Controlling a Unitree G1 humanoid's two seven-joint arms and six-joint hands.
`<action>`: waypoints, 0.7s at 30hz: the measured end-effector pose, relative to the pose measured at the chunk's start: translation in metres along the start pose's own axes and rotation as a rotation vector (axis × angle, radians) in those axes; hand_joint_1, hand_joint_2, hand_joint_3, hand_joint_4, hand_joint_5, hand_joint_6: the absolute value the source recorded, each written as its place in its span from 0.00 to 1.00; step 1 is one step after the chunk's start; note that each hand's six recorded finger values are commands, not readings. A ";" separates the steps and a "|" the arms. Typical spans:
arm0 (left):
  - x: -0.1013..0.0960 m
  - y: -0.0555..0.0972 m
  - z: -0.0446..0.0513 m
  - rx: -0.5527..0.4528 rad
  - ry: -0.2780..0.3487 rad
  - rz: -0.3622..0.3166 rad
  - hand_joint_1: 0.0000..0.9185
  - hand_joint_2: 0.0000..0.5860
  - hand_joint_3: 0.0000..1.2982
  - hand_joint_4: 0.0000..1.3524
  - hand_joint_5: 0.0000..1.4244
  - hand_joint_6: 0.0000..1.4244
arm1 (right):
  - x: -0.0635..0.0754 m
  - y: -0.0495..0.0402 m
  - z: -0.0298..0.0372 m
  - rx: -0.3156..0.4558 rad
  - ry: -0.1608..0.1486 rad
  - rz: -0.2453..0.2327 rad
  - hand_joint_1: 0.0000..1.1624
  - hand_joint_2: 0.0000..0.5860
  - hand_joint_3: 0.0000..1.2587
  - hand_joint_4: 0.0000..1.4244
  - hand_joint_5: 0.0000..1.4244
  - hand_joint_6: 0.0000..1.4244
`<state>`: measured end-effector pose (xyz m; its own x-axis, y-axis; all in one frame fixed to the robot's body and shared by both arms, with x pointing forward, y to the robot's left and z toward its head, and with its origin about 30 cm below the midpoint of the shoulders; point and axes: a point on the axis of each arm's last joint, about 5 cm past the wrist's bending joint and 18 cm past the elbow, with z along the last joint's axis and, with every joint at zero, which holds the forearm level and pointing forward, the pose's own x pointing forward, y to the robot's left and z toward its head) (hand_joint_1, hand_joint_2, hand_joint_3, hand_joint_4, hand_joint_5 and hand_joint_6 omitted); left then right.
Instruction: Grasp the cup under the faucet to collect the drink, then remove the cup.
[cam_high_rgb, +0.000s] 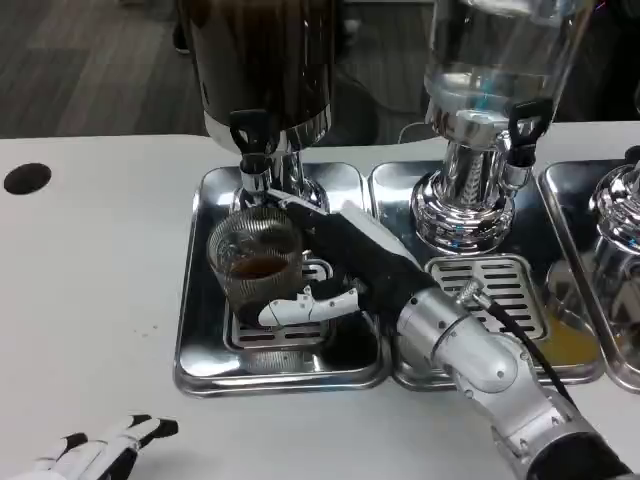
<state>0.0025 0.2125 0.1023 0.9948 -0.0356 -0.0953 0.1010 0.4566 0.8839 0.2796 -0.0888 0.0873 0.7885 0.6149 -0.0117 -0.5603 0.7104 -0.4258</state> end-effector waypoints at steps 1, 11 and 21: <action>0.000 0.000 0.0000 0.000 0.001 -0.001 0.01 0.14 0.22 0.15 0.18 0.12 | 0.000 0.0002 0.0000 0.001 -0.001 -0.003 0.75 0.11 0.14 0.13 0.17 0.17; -0.002 0.000 0.0001 0.000 0.006 -0.006 0.01 0.15 0.23 0.16 0.18 0.12 | 0.000 0.0040 -0.0015 0.013 0.002 -0.015 0.75 0.13 0.18 0.18 0.22 0.22; -0.002 0.000 0.0004 -0.001 0.007 -0.012 0.01 0.16 0.23 0.16 0.19 0.12 | 0.001 0.0082 -0.0029 0.028 0.007 -0.021 0.74 0.14 0.22 0.22 0.25 0.24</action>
<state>0.0006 0.2119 0.1022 0.9934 -0.0351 -0.1088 0.1127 0.4574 0.8821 0.2762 -0.0836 0.0812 0.8020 0.5972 -0.0094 -0.5502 0.7326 -0.4008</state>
